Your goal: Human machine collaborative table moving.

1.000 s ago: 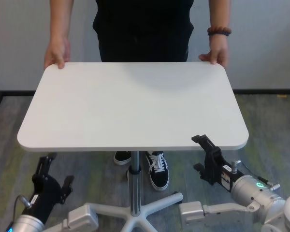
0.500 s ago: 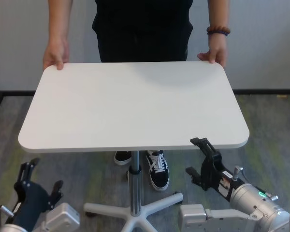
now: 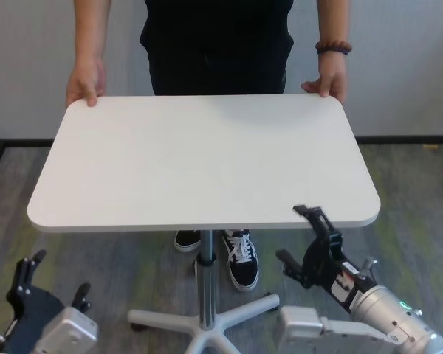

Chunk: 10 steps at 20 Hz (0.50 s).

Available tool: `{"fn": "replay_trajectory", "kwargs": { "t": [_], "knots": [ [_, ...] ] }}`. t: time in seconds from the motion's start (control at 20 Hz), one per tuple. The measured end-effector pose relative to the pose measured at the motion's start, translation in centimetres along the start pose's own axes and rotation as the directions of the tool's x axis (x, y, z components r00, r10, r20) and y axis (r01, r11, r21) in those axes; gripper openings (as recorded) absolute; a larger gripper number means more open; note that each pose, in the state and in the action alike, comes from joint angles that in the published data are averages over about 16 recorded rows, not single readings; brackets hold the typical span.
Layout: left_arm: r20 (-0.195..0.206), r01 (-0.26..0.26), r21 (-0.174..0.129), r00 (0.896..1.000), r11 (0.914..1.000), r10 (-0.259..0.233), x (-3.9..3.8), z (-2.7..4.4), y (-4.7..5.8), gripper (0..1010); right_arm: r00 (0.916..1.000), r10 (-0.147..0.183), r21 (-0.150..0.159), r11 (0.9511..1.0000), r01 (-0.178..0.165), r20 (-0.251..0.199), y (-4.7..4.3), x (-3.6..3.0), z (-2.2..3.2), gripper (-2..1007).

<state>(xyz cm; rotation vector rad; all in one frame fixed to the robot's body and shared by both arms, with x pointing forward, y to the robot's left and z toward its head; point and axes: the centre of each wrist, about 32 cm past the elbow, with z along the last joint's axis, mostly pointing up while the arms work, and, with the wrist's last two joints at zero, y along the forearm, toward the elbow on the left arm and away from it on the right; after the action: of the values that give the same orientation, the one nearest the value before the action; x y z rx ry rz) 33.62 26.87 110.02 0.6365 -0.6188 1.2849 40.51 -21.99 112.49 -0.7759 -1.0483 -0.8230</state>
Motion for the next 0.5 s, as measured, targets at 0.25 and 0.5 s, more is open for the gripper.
{"fn": "replay_trajectory", "kwargs": {
  "t": [0.25, 0.5],
  "knots": [
    [-0.075, 0.014, -0.012, 0.997, 0.9998, -0.015, 0.7, 0.61, 0.8, 1000, 0.992, -0.06, 0.021, 0.9978, 0.063, -0.111, -0.52, -0.61, 0.69, 1001],
    [-0.131, 0.027, -0.035, 0.991, 0.999, -0.031, 1.31, 1.37, 1.5, 1000, 0.9728, -0.108, 0.038, 0.9923, 0.118, -0.205, -0.85, -1.09, 1.32, 1001]
  ]
}}
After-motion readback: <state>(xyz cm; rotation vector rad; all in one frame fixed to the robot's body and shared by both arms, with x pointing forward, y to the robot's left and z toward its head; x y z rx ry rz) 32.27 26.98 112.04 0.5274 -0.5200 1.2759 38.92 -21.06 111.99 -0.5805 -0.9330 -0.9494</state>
